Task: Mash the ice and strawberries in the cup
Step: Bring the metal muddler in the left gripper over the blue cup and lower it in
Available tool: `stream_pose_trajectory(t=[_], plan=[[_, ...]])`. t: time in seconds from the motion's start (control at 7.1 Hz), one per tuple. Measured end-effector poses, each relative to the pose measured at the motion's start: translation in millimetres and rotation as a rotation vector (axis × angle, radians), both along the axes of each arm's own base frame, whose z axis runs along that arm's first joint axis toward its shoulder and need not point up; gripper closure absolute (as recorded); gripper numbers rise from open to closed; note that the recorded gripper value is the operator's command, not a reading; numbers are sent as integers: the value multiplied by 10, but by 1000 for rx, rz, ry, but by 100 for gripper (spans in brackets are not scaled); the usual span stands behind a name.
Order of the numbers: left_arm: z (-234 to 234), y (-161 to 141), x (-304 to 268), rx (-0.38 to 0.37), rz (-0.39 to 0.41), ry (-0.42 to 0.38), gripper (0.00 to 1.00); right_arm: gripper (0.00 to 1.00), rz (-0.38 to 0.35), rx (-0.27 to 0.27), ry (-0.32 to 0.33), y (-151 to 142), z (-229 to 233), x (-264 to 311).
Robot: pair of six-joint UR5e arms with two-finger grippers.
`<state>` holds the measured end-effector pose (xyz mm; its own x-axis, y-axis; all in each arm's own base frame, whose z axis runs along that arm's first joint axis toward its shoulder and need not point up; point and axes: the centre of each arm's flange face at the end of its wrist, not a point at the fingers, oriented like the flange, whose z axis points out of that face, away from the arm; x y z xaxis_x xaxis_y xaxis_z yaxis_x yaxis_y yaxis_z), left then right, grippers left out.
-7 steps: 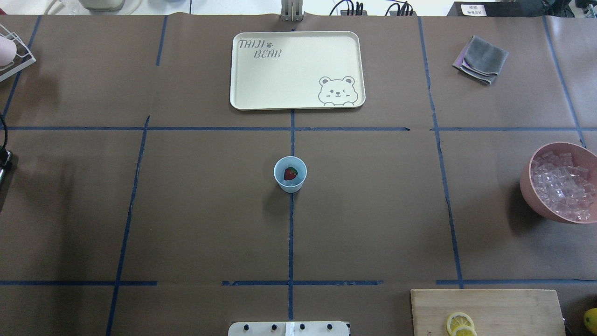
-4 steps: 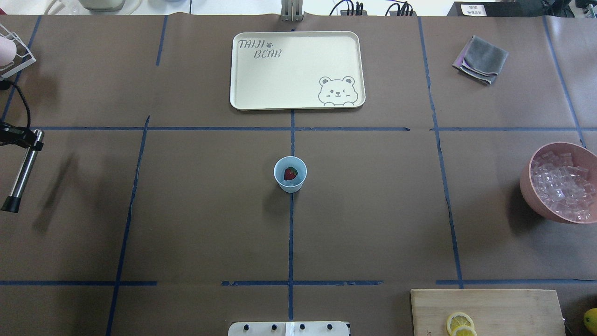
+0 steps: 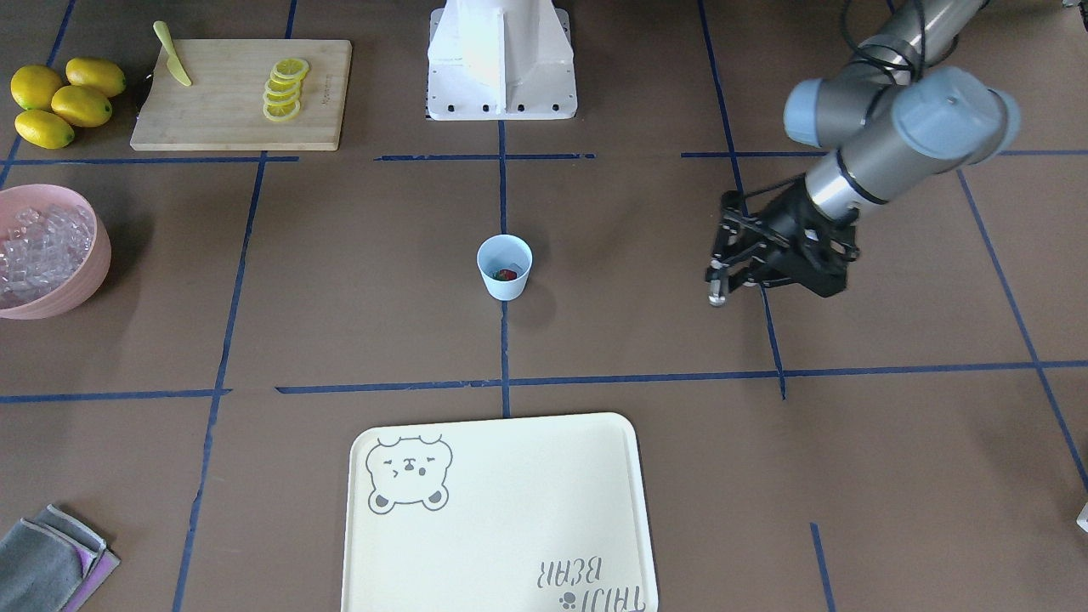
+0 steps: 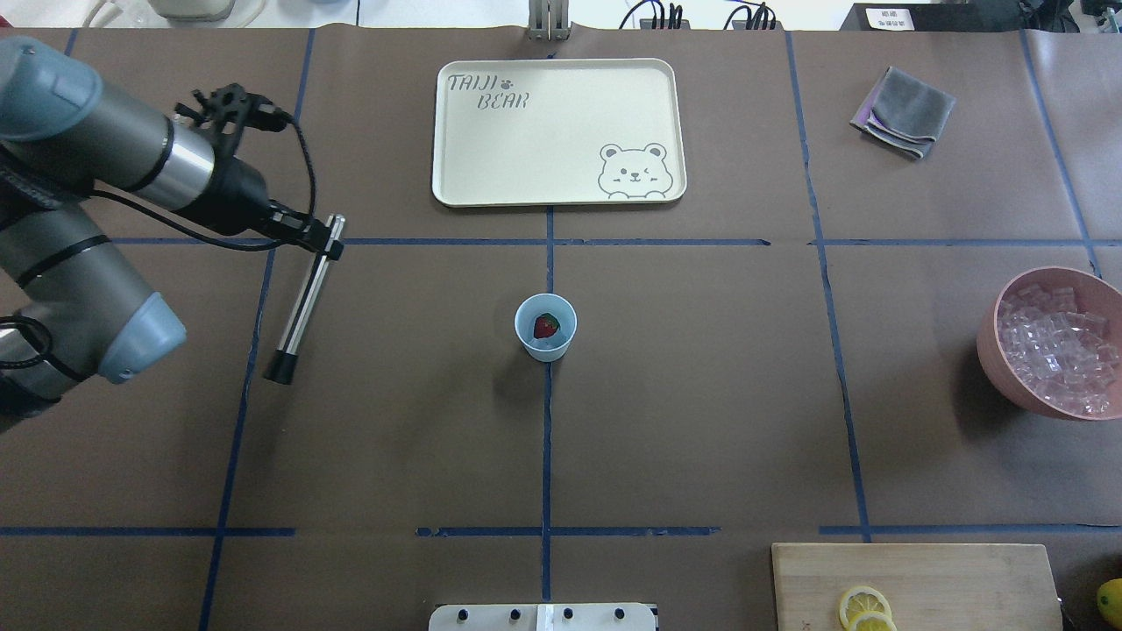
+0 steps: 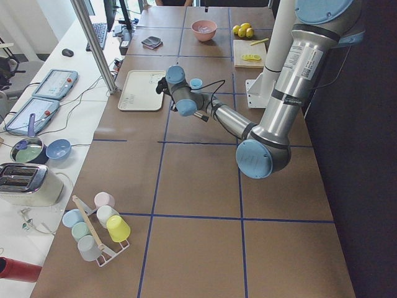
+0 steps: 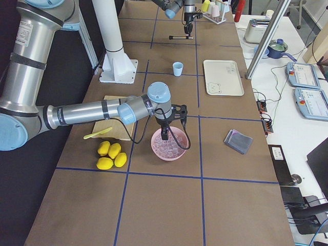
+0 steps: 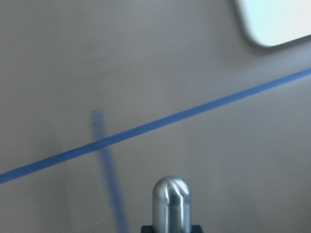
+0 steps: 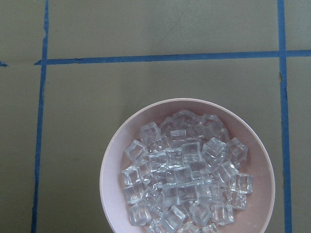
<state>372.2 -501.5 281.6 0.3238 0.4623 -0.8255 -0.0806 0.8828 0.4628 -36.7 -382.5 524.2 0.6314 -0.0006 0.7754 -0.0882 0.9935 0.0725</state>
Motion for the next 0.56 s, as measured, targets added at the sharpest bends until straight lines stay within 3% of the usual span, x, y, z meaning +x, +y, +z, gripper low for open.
stream_pose_trajectory(t=[0.14,0.28,0.56], plan=[[-566,227,258,96,-12,73,99,1,-1,1,0,-10,-3,-5],[-950,346,301,206,-83,161,99,1,-1,4,-1,-23,-14,-10],[-1278,477,263,396,-338,344,99,1,-1,7,-3,-37,-34,-16]])
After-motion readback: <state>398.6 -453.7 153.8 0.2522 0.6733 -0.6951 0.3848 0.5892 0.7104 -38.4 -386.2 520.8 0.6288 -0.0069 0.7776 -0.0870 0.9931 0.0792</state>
